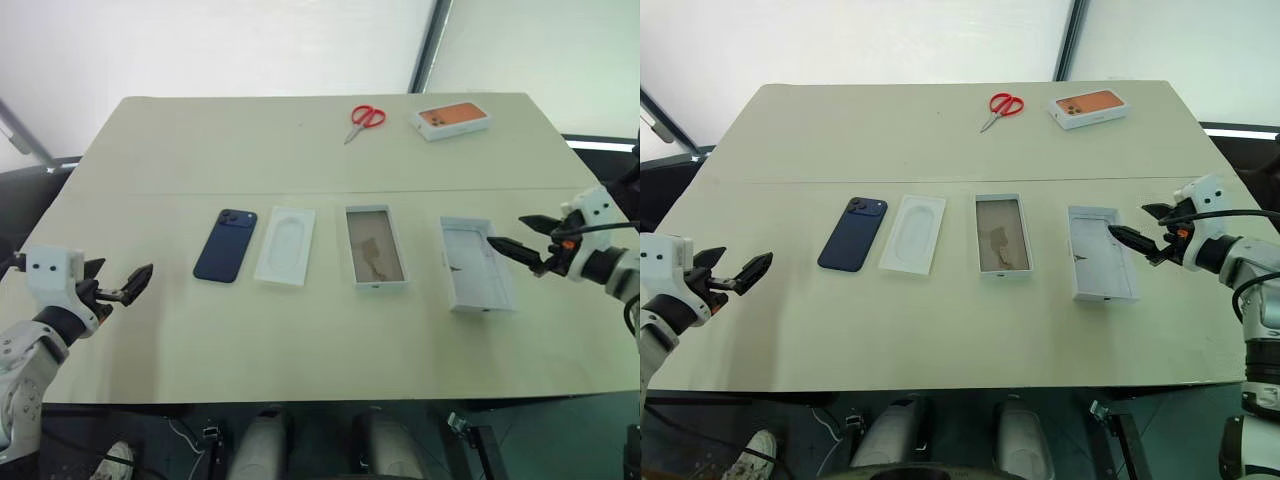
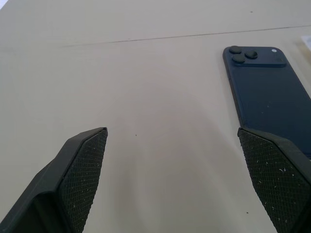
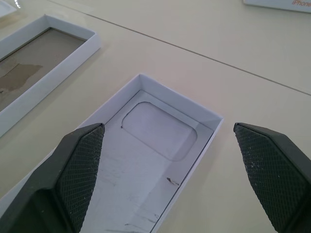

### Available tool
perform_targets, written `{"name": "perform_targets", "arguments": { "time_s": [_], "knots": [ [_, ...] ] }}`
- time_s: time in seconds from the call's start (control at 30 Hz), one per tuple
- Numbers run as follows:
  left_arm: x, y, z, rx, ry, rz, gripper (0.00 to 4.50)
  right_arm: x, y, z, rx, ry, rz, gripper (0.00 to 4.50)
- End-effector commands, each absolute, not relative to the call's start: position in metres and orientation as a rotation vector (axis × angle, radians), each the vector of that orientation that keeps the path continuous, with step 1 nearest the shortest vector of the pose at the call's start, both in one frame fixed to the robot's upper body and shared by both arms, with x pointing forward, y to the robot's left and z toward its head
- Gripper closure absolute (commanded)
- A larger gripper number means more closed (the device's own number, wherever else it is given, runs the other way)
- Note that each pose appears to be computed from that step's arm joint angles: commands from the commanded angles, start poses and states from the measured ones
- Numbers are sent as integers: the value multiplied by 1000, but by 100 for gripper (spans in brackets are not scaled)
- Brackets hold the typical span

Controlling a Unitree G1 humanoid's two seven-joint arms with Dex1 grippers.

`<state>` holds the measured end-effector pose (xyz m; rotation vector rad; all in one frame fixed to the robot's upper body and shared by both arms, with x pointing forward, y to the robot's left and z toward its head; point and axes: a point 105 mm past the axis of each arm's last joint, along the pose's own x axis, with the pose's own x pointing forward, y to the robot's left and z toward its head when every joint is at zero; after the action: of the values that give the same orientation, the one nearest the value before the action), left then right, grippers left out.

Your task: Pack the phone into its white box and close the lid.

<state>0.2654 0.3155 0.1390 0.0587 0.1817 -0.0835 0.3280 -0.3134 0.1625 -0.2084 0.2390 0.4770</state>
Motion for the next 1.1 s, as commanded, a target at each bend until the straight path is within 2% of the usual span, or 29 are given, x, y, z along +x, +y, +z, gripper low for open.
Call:
{"name": "perform_targets", "arguments": {
  "time_s": [0.03,0.5,0.63,0.83,1.1],
  "knots": [
    [264,317,154,86,134,-80,0,329,-304,178,-223,177,502,5],
    [263,303,158,78,131,-106,0,340,-260,179,-204,133,610,5],
    [280,272,164,25,83,-181,0,343,-235,186,-219,87,658,5],
    [304,222,167,-19,76,-355,0,335,-208,200,-270,32,684,5],
    [325,159,157,-237,220,-442,0,318,-169,191,-314,36,778,5]
  ]
}}
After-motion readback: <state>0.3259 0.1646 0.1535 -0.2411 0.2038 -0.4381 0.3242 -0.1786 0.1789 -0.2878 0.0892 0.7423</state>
